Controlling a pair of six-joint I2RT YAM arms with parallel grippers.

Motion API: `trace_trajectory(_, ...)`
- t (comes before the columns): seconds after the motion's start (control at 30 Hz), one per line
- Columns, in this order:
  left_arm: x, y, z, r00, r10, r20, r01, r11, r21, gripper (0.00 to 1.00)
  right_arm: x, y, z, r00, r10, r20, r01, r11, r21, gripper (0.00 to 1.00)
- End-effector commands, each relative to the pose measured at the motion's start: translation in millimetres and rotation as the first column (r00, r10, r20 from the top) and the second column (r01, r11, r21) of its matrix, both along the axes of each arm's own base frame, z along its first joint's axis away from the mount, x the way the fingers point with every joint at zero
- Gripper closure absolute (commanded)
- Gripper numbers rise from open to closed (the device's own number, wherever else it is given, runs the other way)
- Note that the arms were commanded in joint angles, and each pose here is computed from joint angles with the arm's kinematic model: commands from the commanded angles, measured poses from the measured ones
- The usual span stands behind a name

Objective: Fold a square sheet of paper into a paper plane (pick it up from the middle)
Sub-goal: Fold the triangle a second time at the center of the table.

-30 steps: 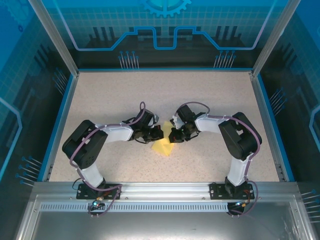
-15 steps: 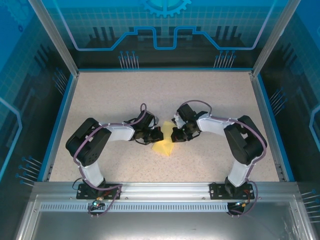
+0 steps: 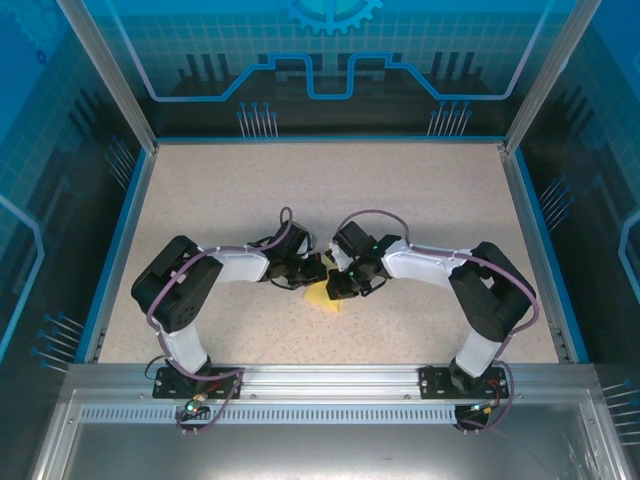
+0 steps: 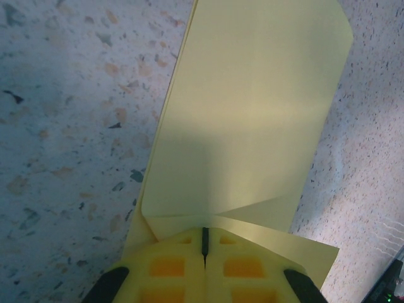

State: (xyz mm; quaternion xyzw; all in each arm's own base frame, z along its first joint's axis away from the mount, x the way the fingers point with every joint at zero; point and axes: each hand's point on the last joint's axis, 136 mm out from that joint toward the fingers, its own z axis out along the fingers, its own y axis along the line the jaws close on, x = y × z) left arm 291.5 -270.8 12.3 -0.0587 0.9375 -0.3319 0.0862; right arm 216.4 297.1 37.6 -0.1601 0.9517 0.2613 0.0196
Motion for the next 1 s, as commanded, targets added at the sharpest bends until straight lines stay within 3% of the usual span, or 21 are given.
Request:
trace_trajectory(0.0, -28, 31, -45, 0.99, 0.051, -0.132, -0.029, 0.986, 0.163, 1.0, 1, 4, -9, 1.0, -0.015, -0.005, 0.015, 0.999, -0.042, 0.97)
trace_trajectory(0.67, -31, 36, -51, 0.987, 0.063, -0.145, -0.034, 0.98, 0.197, 1.0, -5, -12, -35, 0.999, -0.009, -0.031, 0.005, 0.992, -0.124, 0.98)
trace_trajectory(0.97, -35, 47, -59, 0.983, 0.09, -0.162, -0.046, 0.965, 0.258, 1.0, -17, -24, -33, 0.998, 0.027, -0.053, -0.032, 0.995, -0.092, 0.98)
